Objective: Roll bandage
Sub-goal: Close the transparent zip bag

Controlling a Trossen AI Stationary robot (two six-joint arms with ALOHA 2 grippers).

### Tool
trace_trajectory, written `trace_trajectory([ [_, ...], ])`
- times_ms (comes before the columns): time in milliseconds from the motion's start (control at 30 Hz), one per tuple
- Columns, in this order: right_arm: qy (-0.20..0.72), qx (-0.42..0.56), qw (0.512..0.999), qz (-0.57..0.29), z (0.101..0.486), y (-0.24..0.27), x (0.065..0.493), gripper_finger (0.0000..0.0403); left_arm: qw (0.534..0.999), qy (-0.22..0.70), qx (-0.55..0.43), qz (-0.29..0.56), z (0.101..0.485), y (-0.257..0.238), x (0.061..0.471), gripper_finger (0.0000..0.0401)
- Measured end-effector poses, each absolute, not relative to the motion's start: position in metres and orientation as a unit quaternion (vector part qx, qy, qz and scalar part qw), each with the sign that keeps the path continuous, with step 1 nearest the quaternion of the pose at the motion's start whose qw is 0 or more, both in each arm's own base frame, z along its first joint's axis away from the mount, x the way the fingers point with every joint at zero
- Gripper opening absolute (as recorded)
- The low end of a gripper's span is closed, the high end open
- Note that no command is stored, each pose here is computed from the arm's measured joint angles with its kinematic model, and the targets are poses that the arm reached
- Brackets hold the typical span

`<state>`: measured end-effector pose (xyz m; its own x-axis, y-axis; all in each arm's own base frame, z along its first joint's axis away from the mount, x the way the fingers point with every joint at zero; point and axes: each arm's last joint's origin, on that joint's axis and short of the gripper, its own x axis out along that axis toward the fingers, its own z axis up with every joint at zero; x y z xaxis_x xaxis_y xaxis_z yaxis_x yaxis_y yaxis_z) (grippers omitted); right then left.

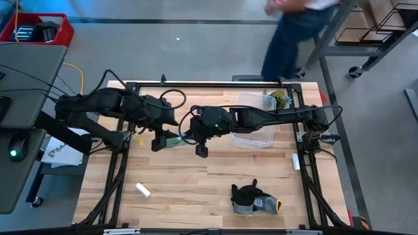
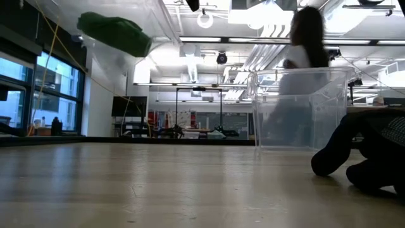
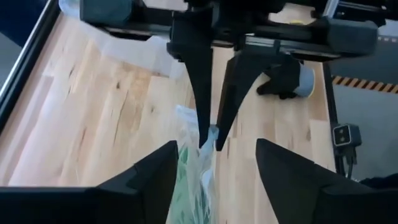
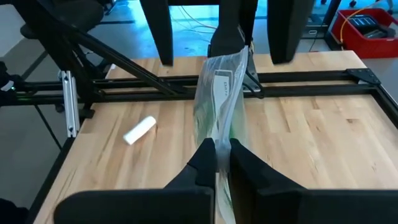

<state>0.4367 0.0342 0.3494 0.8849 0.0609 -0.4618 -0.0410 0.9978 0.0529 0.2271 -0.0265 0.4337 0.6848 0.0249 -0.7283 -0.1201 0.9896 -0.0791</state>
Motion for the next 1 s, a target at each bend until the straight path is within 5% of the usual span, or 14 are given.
trace_trajectory([
  [633, 0.234, 0.0, 0.972, 0.038, 0.35, 0.035, 0.437, 0.0004, 0.902, 0.42, -0.08, 0.059, 0.424, -0.024, 0.238, 0.0203],
  [833, 0.234, 0.0, 0.972, 0.038, 0.35, 0.035, 0.437, 0.0004, 0.899, 0.426, -0.09, 0.039, 0.423, -0.026, 0.24, 0.0161],
  [1000, 0.234, 0.0, 0.972, 0.038, 0.35, 0.034, 0.437, 0.0003, 0.889, 0.448, -0.093, 0.027, 0.415, -0.028, 0.248, 0.0082],
])
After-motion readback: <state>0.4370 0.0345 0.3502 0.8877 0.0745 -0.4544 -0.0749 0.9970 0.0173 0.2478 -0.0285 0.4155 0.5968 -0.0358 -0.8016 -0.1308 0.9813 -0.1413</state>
